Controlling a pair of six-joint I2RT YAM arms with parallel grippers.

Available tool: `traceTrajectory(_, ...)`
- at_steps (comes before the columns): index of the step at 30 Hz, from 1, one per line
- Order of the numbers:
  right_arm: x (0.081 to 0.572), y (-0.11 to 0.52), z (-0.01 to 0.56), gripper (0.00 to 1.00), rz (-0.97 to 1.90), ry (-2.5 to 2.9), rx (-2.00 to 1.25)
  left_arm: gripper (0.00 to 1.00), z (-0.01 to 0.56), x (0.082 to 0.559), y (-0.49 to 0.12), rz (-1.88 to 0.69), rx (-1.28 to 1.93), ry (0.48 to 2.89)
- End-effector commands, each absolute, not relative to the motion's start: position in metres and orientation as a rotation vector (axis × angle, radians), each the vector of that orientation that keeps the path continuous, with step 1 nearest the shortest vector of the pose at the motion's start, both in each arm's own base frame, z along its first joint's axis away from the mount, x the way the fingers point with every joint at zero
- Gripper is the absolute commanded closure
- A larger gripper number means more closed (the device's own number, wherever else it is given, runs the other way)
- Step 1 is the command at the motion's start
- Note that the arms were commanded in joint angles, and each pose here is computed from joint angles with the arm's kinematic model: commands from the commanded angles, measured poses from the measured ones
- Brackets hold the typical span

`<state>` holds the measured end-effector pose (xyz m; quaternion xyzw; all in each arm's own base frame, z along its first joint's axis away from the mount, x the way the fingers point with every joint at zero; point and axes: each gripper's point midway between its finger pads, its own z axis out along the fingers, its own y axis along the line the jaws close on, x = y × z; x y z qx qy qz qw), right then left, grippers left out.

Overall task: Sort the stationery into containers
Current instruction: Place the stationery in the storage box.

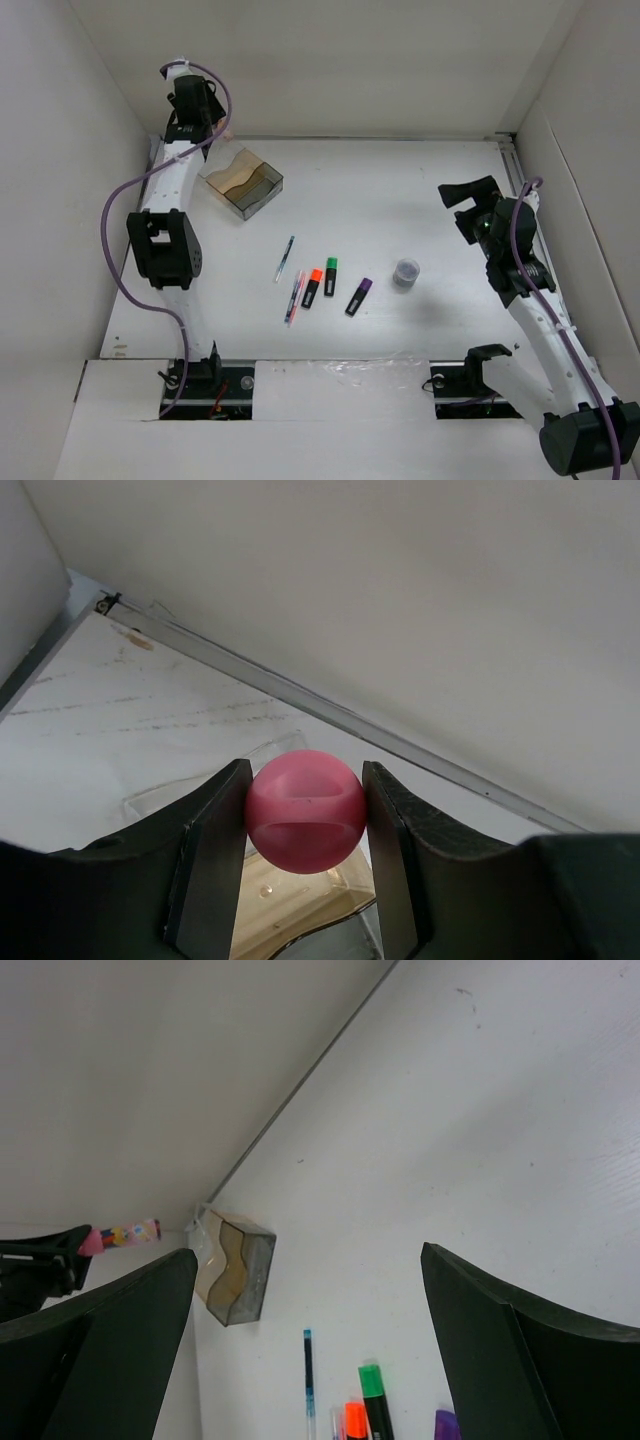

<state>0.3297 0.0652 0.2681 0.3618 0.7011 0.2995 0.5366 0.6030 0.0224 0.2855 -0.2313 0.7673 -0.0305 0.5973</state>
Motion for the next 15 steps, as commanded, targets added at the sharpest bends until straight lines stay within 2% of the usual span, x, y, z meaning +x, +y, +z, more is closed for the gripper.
traceTrajectory(1, 0.332, 0.070, 0.290, 0.00, 0.757, 1.614, 0.806, 0.61, 0.322, 0.615, 0.023, -0.044, -0.506, 1.686)
traceTrajectory(15, 0.329, 0.074, 0.295, 0.00, 0.780, 1.595, 0.772, 0.60, 0.293, 0.649, 0.027, 0.007, -0.488, 1.710)
